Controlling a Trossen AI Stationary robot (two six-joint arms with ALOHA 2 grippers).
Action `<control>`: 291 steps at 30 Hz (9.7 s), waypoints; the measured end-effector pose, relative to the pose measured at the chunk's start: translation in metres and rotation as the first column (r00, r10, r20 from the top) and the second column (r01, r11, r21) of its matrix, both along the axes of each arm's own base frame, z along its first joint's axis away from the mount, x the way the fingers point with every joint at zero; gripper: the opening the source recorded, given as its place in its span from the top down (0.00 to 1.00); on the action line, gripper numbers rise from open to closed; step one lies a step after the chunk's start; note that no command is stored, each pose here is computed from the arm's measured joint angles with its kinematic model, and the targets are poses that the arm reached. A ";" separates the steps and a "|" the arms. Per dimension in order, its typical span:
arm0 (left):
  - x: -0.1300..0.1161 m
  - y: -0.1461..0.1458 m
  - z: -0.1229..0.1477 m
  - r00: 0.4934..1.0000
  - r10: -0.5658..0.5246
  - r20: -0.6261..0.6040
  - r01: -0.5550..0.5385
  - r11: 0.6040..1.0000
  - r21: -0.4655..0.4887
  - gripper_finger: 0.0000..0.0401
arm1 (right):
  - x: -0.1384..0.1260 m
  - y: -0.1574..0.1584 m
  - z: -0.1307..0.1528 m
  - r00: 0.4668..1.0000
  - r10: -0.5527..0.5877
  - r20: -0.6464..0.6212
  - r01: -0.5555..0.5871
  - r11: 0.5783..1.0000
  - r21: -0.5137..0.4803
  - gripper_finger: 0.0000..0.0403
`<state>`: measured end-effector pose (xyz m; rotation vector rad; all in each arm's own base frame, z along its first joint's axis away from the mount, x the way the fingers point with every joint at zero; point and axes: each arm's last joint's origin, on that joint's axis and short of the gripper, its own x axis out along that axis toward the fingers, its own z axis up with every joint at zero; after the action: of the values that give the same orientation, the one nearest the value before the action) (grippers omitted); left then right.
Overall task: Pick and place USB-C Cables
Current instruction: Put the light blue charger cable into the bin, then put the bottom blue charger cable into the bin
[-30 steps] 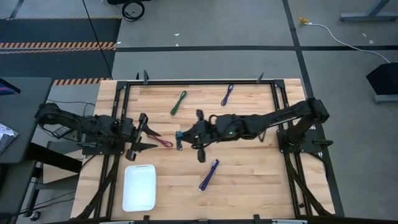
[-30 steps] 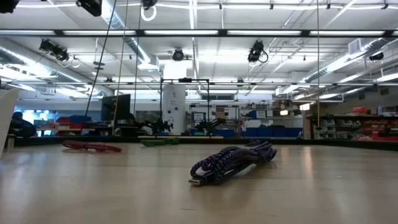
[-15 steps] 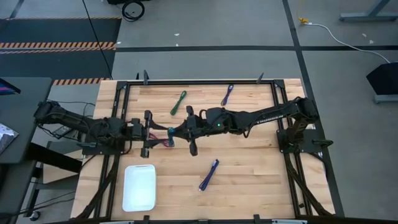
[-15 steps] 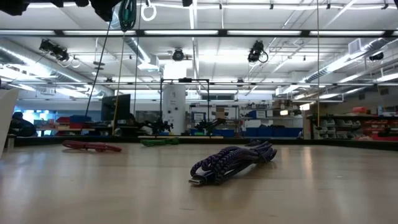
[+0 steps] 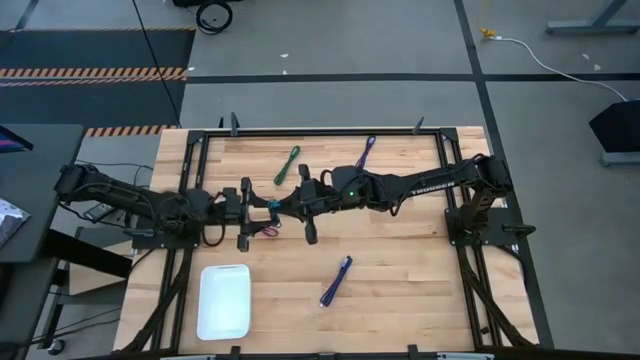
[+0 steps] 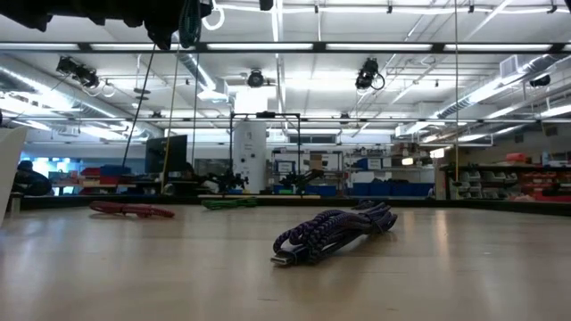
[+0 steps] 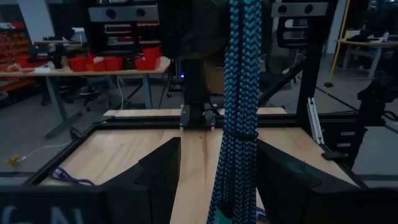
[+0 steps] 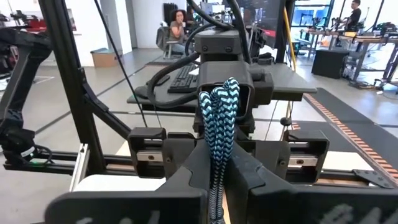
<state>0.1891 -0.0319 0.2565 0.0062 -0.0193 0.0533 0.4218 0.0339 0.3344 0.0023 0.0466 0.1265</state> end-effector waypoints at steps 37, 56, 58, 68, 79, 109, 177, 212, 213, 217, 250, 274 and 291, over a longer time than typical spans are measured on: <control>-0.054 0.002 0.047 0.812 -0.047 -0.581 -0.321 0.795 -0.514 0.93 | -0.041 0.004 -0.051 0.729 -0.015 -0.684 -0.017 0.999 -0.039 0.47; -0.044 -0.089 0.019 0.633 -0.316 -0.707 -0.635 0.310 -0.708 0.92 | -0.060 -0.018 -0.083 0.531 -0.254 -0.808 0.116 0.967 -0.228 0.47; -0.047 -0.100 0.017 0.660 -0.295 -0.691 -0.627 0.291 -0.722 0.93 | -0.061 -0.018 -0.088 0.527 -0.253 -0.811 0.116 0.967 -0.227 0.47; -0.063 -0.142 -0.005 0.650 -0.242 -0.721 -0.681 0.236 -0.693 0.92 | -0.063 -0.017 -0.096 0.508 -0.232 -0.829 0.136 0.972 -0.189 0.47; -0.062 -0.158 -0.021 0.625 -0.215 -0.750 -0.729 0.183 -0.660 0.92 | -0.064 -0.013 -0.097 0.505 -0.223 -0.834 0.153 0.974 -0.168 0.47; -0.069 -0.174 -0.050 0.456 -0.199 -0.867 -0.787 0.364 -0.498 0.81 | -0.070 0.012 -0.098 0.480 -0.192 -0.856 0.102 0.981 -0.163 0.47; 0.011 -0.058 0.025 0.707 0.118 -0.698 -0.155 0.988 0.010 0.64 | -0.052 0.085 -0.197 0.340 0.032 -0.940 -0.485 0.862 -0.146 0.55; 0.012 -0.085 0.036 0.821 0.031 -0.570 -0.119 0.986 -0.118 0.64 | -0.020 0.136 -0.050 0.699 -0.312 -0.643 -0.166 0.804 -0.571 0.93; 0.013 -0.085 0.037 0.828 0.025 -0.560 -0.112 0.986 -0.121 0.64 | -0.021 0.135 -0.049 0.686 -0.322 -0.652 -0.160 0.808 -0.568 0.93; 0.017 -0.087 0.040 0.835 -0.065 -0.547 -0.018 0.989 -0.147 0.64 | -0.022 0.119 -0.052 0.613 -0.351 -0.708 -0.137 0.835 -0.533 0.93; 0.015 -0.087 0.037 0.817 -0.043 -0.575 0.037 0.999 -0.022 0.35 | -0.006 0.046 -0.072 0.506 -0.202 -0.838 -0.011 0.971 -0.241 0.94; 0.026 -0.092 0.006 0.718 0.081 -0.692 -0.030 0.996 0.086 0.36 | 0.011 0.052 -0.070 0.681 -0.093 -0.727 -0.068 0.980 -0.189 0.92; 0.030 -0.093 0.008 0.743 0.076 -0.665 -0.060 0.997 0.048 0.56 | 0.010 0.051 -0.070 0.667 -0.096 -0.739 -0.060 0.982 -0.181 0.93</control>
<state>0.2187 -0.1253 0.2645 0.0497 0.7102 0.1229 0.4315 0.0848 0.2644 -0.1414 0.8997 0.0930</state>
